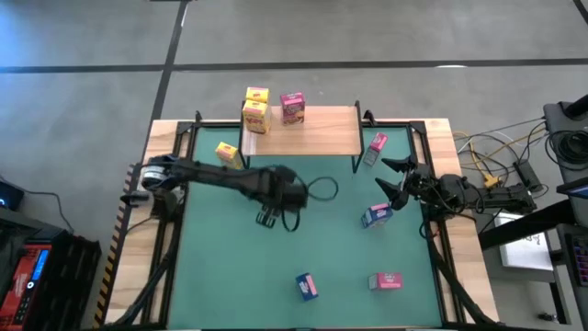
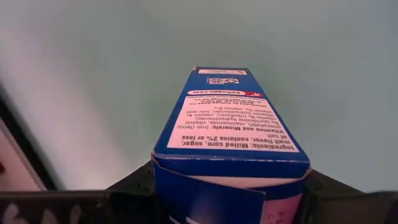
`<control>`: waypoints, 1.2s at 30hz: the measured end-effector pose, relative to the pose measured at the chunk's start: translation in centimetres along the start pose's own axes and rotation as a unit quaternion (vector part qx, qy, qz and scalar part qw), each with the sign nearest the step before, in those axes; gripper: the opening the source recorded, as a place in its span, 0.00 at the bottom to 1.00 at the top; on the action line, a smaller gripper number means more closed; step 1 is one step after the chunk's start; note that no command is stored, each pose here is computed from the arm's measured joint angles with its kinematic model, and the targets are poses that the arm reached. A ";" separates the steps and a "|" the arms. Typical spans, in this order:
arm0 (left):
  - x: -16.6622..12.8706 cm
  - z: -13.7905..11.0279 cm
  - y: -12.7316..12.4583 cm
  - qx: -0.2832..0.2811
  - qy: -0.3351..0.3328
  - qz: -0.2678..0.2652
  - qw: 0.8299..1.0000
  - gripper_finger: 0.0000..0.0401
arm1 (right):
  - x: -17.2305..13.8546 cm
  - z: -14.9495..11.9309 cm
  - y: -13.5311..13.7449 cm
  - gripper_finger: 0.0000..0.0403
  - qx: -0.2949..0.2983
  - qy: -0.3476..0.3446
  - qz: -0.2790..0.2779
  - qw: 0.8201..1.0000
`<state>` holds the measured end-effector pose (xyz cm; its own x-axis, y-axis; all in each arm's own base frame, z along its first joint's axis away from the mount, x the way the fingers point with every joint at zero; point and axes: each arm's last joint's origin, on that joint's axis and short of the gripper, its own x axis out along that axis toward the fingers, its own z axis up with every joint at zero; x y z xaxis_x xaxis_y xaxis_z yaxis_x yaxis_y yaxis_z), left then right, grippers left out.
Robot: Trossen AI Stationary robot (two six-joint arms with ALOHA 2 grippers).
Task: Stack cereal on shelf
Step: Move the left blue cereal box on the table
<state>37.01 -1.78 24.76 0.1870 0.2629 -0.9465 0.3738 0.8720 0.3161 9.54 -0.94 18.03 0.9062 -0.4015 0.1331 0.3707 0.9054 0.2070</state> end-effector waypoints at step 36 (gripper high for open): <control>4.8 -2.4 8.7 -0.254 -0.068 -0.074 0.962 0.56 | 0.0 0.0 0.0 0.95 0.000 0.000 0.000 1.000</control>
<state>39.00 8.01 22.79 0.2956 0.0944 -0.9506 -0.0801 0.9940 0.0739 9.54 -0.94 18.04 0.9059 -0.4018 0.1336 0.3709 0.9052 0.2072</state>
